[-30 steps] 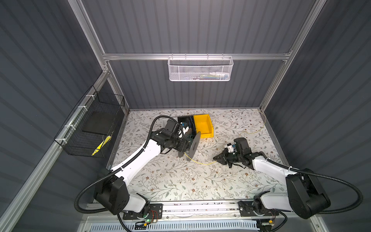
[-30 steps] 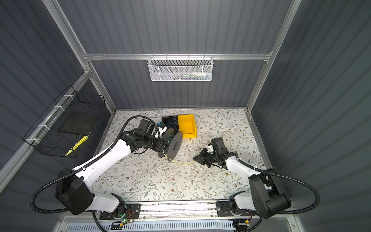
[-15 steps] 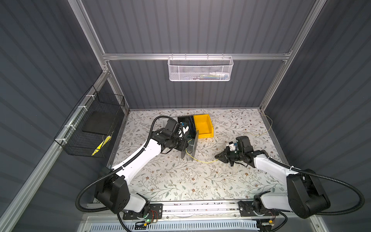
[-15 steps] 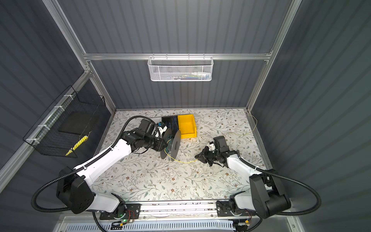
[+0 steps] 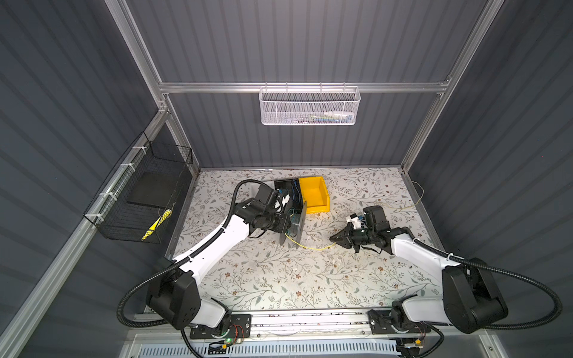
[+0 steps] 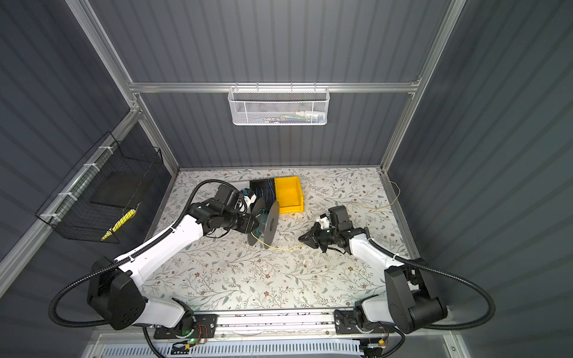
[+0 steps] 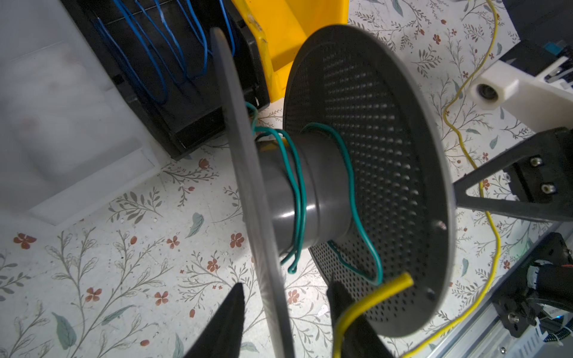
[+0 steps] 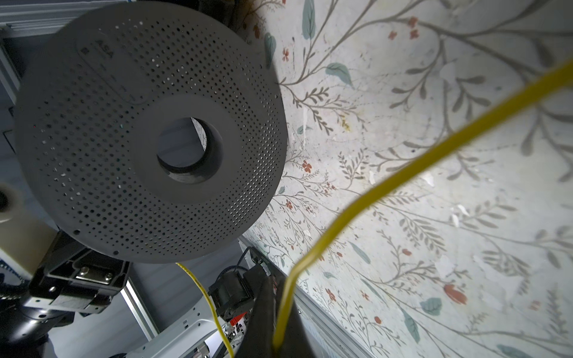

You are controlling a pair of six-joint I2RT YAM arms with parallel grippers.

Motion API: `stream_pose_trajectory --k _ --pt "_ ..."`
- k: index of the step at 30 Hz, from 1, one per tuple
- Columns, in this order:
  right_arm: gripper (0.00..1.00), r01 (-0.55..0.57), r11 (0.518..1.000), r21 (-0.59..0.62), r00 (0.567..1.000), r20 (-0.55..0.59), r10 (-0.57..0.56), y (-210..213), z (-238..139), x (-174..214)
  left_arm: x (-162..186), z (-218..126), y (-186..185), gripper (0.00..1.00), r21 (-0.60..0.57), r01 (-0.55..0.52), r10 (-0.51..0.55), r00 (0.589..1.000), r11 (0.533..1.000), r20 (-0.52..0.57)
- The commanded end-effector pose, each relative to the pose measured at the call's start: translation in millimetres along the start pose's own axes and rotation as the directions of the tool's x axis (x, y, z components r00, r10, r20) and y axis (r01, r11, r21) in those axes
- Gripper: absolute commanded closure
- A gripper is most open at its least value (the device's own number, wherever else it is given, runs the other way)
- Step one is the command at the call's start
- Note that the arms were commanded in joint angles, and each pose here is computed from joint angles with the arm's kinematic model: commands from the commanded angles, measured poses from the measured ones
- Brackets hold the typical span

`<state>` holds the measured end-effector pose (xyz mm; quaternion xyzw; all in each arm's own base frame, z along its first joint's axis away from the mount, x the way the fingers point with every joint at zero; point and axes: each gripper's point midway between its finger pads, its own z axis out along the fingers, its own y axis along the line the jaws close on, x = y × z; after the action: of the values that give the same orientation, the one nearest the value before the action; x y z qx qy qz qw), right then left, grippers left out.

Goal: Wrap the cables

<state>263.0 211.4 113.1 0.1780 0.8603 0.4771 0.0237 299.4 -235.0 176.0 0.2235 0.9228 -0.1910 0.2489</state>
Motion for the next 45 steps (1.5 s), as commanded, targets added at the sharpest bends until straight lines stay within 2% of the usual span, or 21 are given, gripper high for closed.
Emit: stream_pose_trajectory --k 1,4,9,15,19,21,30,34,39,45 --pt "1.0 0.026 1.0 -0.011 0.998 -0.052 -0.026 1 2 8 0 0 2 0.54 -0.026 0.02 -0.02 1.0 0.999 -0.005" --pt "1.0 0.019 1.0 -0.015 0.998 -0.053 -0.019 0 4 8 0 0 3 0.59 -0.029 0.023 -0.024 1.0 0.999 -0.013" --pt "1.0 0.018 1.0 -0.02 0.999 -0.05 -0.019 0 7 5 0 -3 4 0.72 -0.043 0.024 -0.025 0.999 0.999 -0.02" --pt "1.0 0.033 0.999 -0.024 0.999 -0.042 -0.034 3 7 2 6 -2 11 0.8 -0.086 0.028 -0.033 0.998 0.996 -0.062" --pt "1.0 0.038 0.999 -0.025 0.998 -0.041 -0.039 3 7 1 8 -2 15 0.89 -0.109 0.033 -0.042 0.996 0.993 -0.079" --pt "1.0 0.04 0.999 -0.025 0.998 -0.04 -0.041 2 8 1 7 -3 17 1.0 -0.127 0.037 -0.048 0.995 0.991 -0.085" --pt "1.0 0.046 0.998 -0.039 0.997 -0.052 -0.048 2 9 2 5 -14 19 1.0 -0.153 0.067 -0.08 0.994 0.986 -0.075" --pt "1.0 0.057 0.998 -0.036 0.998 -0.035 -0.058 1 6 3 -3 -31 19 1.0 -0.164 0.129 -0.13 0.991 0.978 -0.001" --pt "1.0 0.044 0.999 -0.028 0.999 0.016 -0.043 -11 3 3 -17 -54 2 1.0 -0.062 0.196 -0.191 0.978 0.979 0.079" --pt "1.0 0.022 0.999 -0.035 0.999 0.024 -0.021 -25 10 0 -25 -85 -15 1.0 0.047 0.24 -0.244 0.963 0.97 0.115"
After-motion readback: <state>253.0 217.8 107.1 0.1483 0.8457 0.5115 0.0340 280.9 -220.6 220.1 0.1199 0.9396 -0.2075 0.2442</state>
